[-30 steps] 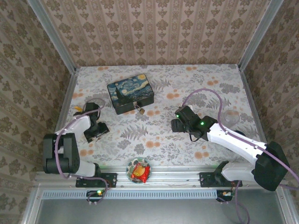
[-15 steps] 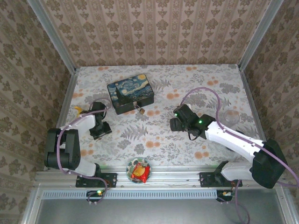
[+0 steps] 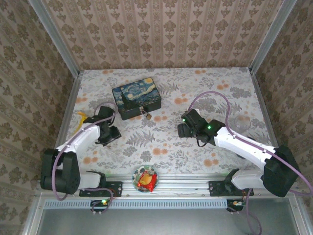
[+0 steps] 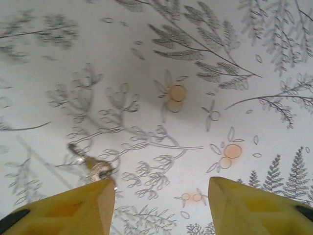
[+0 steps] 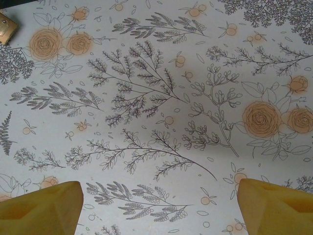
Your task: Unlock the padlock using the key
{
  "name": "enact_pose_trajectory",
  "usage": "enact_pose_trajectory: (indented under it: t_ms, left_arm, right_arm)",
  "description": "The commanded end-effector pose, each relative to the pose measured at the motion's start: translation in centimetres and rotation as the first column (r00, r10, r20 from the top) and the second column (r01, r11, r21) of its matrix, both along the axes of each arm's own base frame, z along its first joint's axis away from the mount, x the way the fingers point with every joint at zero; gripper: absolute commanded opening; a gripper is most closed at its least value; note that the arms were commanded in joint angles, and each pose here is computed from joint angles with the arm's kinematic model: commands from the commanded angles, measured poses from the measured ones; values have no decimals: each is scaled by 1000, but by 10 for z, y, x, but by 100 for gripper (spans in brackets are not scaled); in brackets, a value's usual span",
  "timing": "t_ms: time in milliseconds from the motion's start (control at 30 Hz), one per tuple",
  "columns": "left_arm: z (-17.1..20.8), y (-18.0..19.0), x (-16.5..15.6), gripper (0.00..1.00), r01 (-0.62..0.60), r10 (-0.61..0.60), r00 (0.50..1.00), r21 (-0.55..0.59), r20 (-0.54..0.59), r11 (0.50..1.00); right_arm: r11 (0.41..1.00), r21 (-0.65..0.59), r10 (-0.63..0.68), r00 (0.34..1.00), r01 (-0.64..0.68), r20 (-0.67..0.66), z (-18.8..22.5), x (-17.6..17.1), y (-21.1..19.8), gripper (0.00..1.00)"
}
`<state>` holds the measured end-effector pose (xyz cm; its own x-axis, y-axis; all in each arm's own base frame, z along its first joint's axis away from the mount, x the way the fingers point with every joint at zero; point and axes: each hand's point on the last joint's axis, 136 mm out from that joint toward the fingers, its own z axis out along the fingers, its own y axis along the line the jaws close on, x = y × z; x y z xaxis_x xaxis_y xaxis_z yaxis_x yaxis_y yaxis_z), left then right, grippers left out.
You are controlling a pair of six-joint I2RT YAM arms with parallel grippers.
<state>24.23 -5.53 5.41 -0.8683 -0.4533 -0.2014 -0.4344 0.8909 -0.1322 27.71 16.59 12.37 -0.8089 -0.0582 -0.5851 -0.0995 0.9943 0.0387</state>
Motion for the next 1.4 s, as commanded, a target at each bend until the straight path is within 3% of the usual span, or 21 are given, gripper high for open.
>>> enact_pose_trajectory:
  t_ms: [0,167,700,833,1067,1367]
  left_arm:
    - [-2,22,-22,53,-109,113,992,90,-46,990]
    - [-18,23,-36,51,-115,126,987,105,-103,988]
    - [-45,13,-33,36,-86,100,984,99,-148,991]
    - [-44,19,-34,27,-98,114,983,112,-144,989]
    - [-42,17,-33,0,-92,103,987,86,-126,992]
    - [-9,-8,-17,0,-3,4,999,41,-41,999]
  right_arm:
    - [1000,-14,0,1000,1,6,5,2,0,84]
    - [1000,-11,6,1000,-6,4,4,1,1,84]
    - [1000,-11,5,1000,-5,8,7,-1,0,84]
    - [1000,-13,0,1000,0,4,4,-3,-2,84]
    - [1000,-15,-9,1000,9,1,1,-5,-5,84]
    - [1000,-13,-7,1000,7,-3,-3,-6,-4,85]
